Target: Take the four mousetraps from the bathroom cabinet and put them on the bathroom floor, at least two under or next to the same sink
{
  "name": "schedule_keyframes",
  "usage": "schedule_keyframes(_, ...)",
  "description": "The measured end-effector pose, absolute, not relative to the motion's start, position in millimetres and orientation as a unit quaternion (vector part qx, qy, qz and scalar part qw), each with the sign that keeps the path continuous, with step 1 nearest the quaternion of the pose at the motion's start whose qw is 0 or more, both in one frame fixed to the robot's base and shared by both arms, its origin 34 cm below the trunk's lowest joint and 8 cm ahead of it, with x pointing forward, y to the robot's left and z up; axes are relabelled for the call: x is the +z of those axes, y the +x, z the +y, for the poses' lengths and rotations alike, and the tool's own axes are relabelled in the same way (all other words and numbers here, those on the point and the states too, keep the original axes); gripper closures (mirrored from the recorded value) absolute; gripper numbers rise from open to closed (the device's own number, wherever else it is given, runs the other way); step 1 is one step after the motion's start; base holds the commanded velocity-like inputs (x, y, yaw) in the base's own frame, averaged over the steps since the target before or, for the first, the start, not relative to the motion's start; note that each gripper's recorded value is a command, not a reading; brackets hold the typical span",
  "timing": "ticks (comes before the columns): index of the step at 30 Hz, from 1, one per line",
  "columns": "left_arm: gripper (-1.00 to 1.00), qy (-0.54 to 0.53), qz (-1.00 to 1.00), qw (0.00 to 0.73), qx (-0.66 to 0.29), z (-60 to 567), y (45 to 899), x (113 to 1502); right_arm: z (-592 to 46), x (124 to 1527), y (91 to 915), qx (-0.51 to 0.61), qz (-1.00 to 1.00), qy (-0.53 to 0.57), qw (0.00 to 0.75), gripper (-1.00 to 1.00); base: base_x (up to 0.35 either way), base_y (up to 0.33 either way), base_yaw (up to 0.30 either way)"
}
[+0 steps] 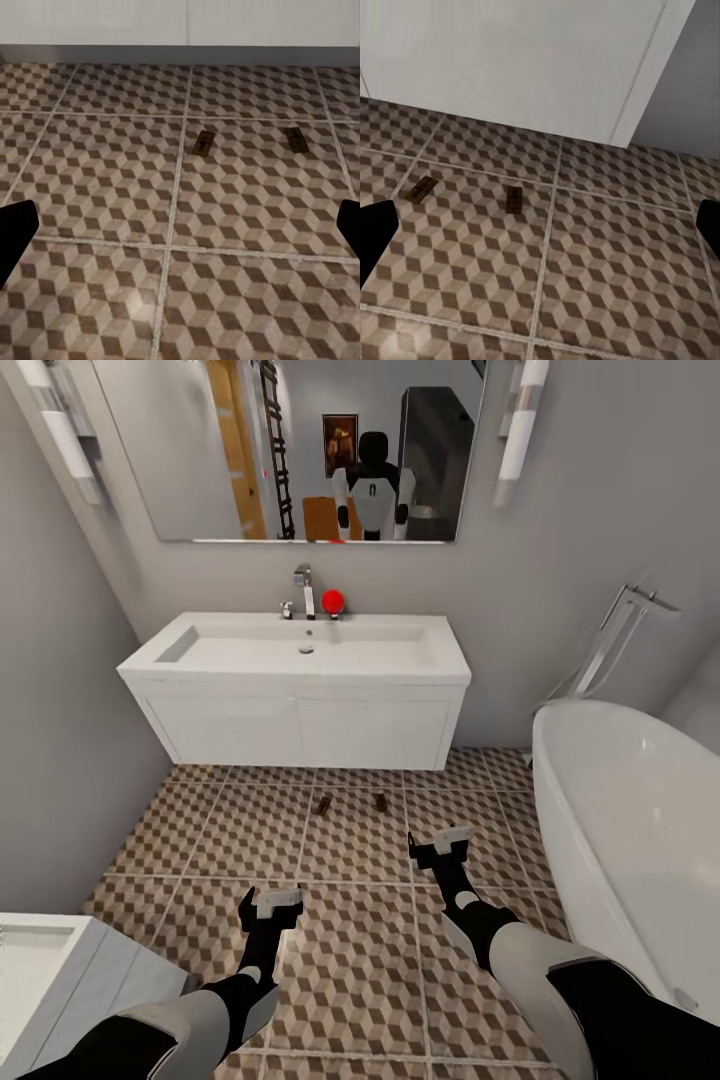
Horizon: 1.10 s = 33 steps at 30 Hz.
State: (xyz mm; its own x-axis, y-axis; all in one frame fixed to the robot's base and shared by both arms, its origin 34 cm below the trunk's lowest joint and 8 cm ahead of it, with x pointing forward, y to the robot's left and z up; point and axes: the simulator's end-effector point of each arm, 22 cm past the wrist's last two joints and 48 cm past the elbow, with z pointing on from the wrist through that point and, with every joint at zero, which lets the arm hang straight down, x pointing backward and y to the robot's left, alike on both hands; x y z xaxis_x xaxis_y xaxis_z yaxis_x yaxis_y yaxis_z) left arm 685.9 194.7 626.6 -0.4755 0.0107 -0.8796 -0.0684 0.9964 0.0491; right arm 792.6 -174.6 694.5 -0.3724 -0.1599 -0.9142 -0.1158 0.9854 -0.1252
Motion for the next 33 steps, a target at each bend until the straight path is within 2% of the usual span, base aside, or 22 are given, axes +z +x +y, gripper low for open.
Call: schedule_keyframes(33, -1.0, -0.017, 0.859, 0.511, 0.039, 194.4, 681.5, 671.6, -174.8, 738.8, 788.3, -0.02, 0.83, -0.083, 0.552, -1.0, 0.0, 0.0, 0.0)
